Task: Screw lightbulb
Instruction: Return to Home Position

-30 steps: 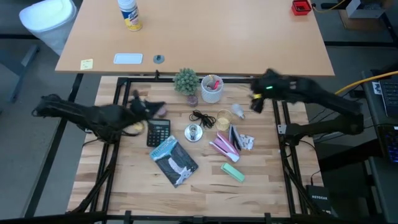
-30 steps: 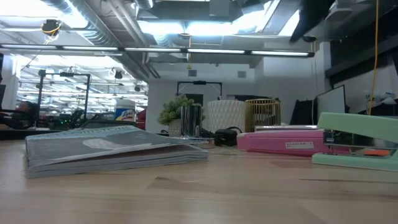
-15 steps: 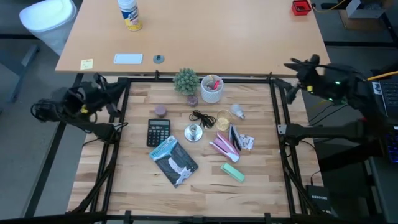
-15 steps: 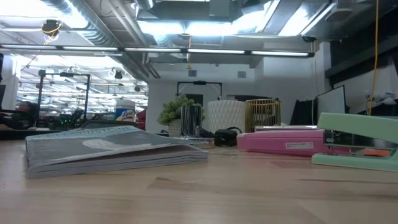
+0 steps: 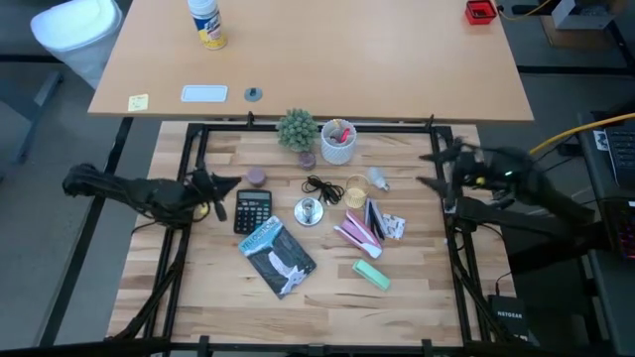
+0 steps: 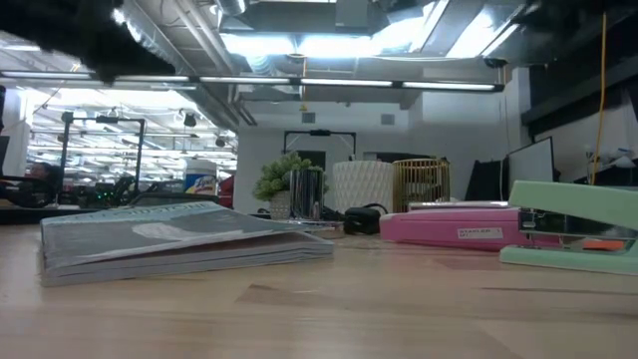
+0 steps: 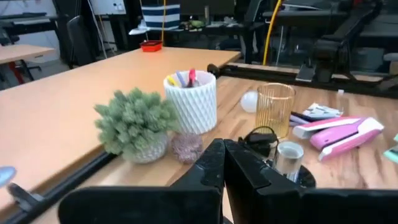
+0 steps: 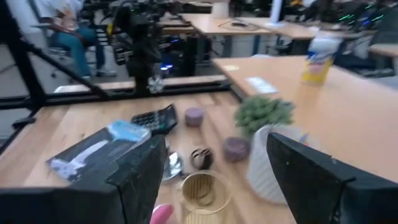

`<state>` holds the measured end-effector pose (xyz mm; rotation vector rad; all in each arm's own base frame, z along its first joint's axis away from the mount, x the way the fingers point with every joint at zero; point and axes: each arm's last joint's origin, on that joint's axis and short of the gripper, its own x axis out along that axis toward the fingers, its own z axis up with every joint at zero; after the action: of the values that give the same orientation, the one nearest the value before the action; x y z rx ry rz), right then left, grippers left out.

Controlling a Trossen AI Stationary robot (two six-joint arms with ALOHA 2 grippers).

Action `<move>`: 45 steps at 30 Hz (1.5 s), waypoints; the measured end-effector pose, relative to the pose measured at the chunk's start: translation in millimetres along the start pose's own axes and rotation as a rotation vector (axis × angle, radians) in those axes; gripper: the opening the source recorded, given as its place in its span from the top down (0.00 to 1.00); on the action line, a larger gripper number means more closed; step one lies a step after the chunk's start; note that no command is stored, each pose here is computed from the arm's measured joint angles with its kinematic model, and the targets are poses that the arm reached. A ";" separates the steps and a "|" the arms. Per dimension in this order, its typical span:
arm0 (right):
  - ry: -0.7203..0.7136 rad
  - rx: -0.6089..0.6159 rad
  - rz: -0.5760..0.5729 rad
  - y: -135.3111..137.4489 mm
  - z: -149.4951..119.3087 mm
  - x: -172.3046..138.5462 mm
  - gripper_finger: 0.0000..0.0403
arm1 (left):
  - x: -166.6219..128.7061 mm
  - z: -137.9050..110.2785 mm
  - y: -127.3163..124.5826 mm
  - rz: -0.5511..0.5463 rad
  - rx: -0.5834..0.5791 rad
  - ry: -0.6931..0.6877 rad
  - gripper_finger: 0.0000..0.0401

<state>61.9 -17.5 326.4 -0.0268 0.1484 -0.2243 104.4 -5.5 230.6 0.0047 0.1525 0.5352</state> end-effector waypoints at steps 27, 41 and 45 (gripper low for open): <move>0.089 0.177 0.115 6.7 -159.1 65.1 0.29 | 15.6 -82.8 -7.2 0.004 0.091 0.042 1.00; 0.097 0.196 0.112 6.7 -160.0 65.1 0.29 | 15.6 -82.8 -7.2 0.004 0.088 0.042 1.00; 0.099 0.195 0.114 7.0 -160.3 65.1 0.29 | 15.5 -82.6 -7.1 0.004 0.086 0.040 1.00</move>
<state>102.2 -26.8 158.2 0.1869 0.2256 -0.1253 109.0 -6.6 146.4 0.0780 0.2150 0.5324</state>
